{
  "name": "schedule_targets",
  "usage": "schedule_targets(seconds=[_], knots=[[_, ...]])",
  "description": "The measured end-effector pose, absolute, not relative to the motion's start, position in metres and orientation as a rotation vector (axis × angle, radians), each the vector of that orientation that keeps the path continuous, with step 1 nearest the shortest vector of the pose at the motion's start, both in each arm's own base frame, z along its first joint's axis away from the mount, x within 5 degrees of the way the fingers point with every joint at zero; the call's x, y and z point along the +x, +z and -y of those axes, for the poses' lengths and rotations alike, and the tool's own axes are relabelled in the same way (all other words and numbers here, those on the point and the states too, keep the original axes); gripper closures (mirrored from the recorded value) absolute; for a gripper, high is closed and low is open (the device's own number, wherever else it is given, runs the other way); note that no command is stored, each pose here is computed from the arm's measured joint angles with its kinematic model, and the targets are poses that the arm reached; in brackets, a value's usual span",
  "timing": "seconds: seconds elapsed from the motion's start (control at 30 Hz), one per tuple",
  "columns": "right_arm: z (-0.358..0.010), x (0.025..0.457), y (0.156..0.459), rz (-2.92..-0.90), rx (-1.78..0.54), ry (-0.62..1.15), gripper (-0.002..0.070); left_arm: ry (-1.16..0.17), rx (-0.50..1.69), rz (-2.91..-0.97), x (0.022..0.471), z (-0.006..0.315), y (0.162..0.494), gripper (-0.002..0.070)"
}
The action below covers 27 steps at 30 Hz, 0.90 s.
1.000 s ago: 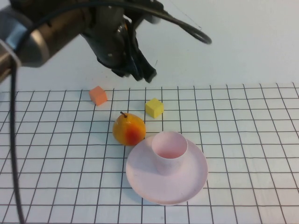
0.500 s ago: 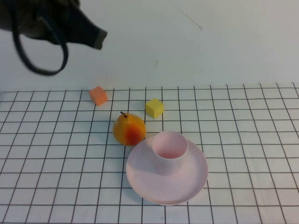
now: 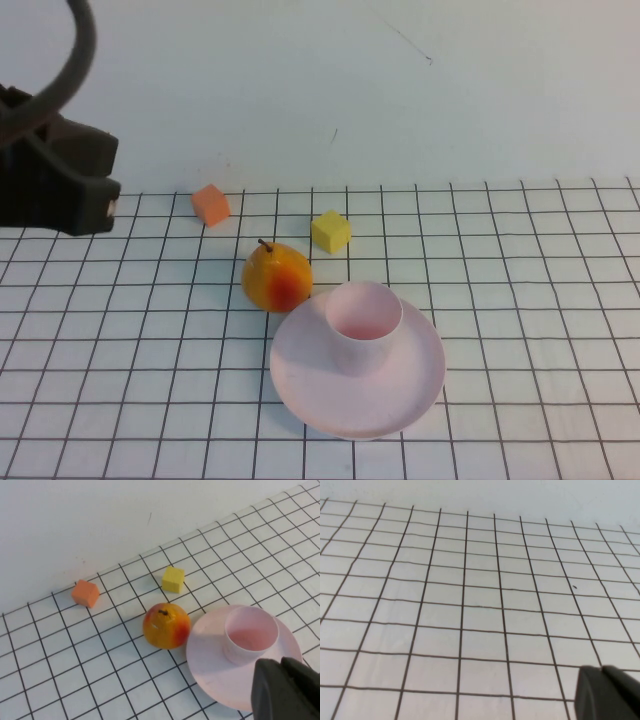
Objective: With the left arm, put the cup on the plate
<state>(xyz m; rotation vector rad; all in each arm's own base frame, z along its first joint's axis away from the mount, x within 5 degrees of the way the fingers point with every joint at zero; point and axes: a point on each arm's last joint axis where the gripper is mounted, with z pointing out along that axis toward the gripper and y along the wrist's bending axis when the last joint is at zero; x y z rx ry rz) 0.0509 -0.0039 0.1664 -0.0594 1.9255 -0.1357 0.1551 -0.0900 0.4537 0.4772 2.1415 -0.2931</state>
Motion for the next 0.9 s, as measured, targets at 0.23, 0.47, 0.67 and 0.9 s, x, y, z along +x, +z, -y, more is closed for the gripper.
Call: schedule_targets(seconds=[0.23, 0.47, 0.67, 0.9], knots=[[0.004, 0.051, 0.166, -1.925, -0.058, -0.134, 0.0678, -0.241, 0.505, -2.156, 0.159, 0.09, 0.45, 0.0676], [0.004, 0.051, 0.166, -1.925, -0.058, -0.134, 0.0678, -0.11, 0.511, -1.994, 0.156, 0.077, 0.461, 0.0677], [0.004, 0.051, 0.166, -1.925, -0.057, -0.132, 0.0678, -0.087, 0.383, -1.796, 0.126, 0.046, 0.449, 0.0677], [0.004, 0.051, 0.166, -1.925, -0.057, -0.132, 0.0678, -0.215, 0.109, -1.49, 0.093, 0.02, 0.394, 0.0677]])
